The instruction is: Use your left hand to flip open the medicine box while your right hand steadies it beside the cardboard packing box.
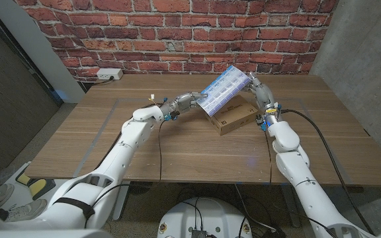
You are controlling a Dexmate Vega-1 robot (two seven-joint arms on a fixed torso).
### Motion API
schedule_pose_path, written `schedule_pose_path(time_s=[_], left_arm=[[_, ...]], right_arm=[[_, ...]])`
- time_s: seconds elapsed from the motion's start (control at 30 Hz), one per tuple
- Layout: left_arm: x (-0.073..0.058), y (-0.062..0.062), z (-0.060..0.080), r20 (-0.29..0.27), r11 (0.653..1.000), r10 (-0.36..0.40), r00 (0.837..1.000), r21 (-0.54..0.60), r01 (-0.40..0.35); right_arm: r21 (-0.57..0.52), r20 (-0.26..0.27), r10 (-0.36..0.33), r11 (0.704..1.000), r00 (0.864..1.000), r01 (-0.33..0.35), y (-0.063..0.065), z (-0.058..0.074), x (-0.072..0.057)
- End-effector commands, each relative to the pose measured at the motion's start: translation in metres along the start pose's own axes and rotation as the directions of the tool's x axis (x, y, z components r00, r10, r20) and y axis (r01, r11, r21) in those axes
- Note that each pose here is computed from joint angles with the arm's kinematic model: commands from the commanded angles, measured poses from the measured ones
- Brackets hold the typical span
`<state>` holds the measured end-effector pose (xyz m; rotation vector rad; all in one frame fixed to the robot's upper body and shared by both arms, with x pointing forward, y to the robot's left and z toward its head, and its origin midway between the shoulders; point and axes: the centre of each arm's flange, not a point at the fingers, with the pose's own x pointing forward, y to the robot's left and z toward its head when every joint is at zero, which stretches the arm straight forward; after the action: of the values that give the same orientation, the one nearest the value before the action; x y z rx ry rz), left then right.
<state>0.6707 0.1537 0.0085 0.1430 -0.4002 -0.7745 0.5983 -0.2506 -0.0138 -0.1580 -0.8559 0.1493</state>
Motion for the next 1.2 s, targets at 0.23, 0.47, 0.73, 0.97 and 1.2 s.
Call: schedule_pose_path(time_s=[0.23,0.47,0.73,0.97,1.2], left_arm=[[-0.010,0.006,0.027,-0.164,0.991,-0.022,0.986,0.129,0.044],[-0.013,0.009,0.040,-0.215,0.983,-0.034,0.976,0.171,0.072],[-0.015,0.009,0.041,-0.209,0.981,-0.039,0.977,0.176,0.077],[-0.014,0.007,0.041,-0.239,0.977,-0.063,0.969,0.183,0.109],[-0.014,0.010,0.047,-0.310,0.967,-0.080,0.947,0.205,0.149]], right_arm=[[0.062,-0.098,0.051,0.997,0.994,-0.045,-0.019,-0.019,-0.002],[0.062,-0.138,0.098,0.994,0.986,-0.090,-0.027,-0.027,-0.002],[0.074,-0.150,0.093,0.994,0.984,-0.083,-0.030,-0.032,-0.003],[0.053,-0.163,0.122,0.992,0.979,-0.115,-0.030,-0.029,0.000],[0.063,-0.212,0.230,0.973,0.950,-0.222,-0.035,-0.030,0.004]])
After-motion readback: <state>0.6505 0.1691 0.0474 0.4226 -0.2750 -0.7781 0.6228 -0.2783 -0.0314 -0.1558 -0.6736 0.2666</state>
